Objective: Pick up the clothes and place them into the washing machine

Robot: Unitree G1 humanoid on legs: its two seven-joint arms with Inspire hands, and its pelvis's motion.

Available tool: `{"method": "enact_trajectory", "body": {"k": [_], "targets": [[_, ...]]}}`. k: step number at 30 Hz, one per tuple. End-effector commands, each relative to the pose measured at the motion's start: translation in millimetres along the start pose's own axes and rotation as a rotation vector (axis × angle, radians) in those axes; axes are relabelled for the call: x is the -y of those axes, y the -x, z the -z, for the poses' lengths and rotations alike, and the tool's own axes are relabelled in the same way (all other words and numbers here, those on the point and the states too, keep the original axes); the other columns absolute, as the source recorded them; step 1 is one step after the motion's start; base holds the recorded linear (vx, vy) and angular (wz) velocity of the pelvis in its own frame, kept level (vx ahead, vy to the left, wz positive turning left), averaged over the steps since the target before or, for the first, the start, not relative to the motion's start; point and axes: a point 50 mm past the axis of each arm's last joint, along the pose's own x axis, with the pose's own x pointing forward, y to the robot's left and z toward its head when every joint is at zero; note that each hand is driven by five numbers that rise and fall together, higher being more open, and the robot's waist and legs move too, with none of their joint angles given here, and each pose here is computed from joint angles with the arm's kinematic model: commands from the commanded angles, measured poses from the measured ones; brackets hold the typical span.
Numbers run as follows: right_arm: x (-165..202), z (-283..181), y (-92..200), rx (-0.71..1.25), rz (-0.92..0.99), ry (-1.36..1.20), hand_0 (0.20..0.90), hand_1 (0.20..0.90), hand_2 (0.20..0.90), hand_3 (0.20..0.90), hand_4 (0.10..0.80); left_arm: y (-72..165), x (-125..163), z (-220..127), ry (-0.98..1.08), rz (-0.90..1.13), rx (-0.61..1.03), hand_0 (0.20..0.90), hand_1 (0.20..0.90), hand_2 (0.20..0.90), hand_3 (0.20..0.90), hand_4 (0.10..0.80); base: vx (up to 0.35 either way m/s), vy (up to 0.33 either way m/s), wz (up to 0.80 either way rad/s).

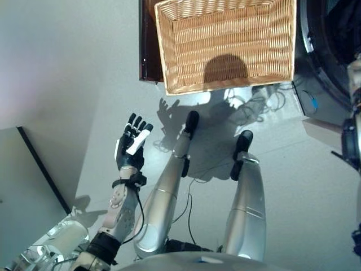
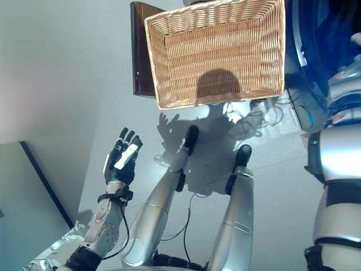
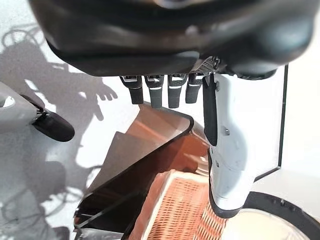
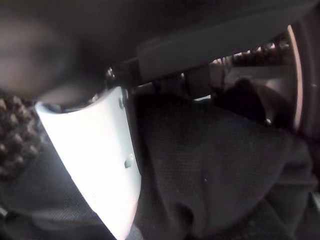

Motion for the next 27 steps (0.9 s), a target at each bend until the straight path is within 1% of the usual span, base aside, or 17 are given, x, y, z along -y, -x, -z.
{"method": "enact_trajectory", "body": {"k": [1, 8, 15, 20, 27], "targets": [[88, -18, -41, 0.1, 0.282, -0.036, 0.2, 0.2, 0.2, 0.2, 0.3, 6, 7, -24, 0.027, 0.063, 0.122, 0.9, 0.9, 0.9, 0.9, 0.8, 0.021, -0.034, 0.01], [126, -13, -53, 0.024, 0.369, -0.14, 0.2, 0.2, 0.2, 0.2, 0.3, 8, 9, -26, 0.04, 0.066, 0.123, 0.9, 0.9, 0.9, 0.9, 0.8, 0.014, -0.017, 0.03], [144, -6, -58, -0.008, 0.395, -0.164, 0.2, 0.2, 0.2, 0.2, 0.3, 8, 2, -32, 0.027, 0.03, 0.146, 0.9, 0.9, 0.9, 0.9, 0.8, 0.016, -0.012, 0.05], [145, 6, -60, -0.026, 0.384, -0.142, 0.2, 0.2, 0.2, 0.2, 0.3, 9, -1, -35, 0.022, 0.021, 0.164, 0.9, 0.9, 0.9, 0.9, 0.8, 0.009, -0.02, 0.0], [137, 1, -58, -0.001, 0.342, -0.117, 0.2, 0.2, 0.2, 0.2, 0.3, 11, 3, -37, 0.03, 0.047, 0.168, 0.9, 0.9, 0.9, 0.9, 0.8, 0.006, -0.028, -0.02]]}}
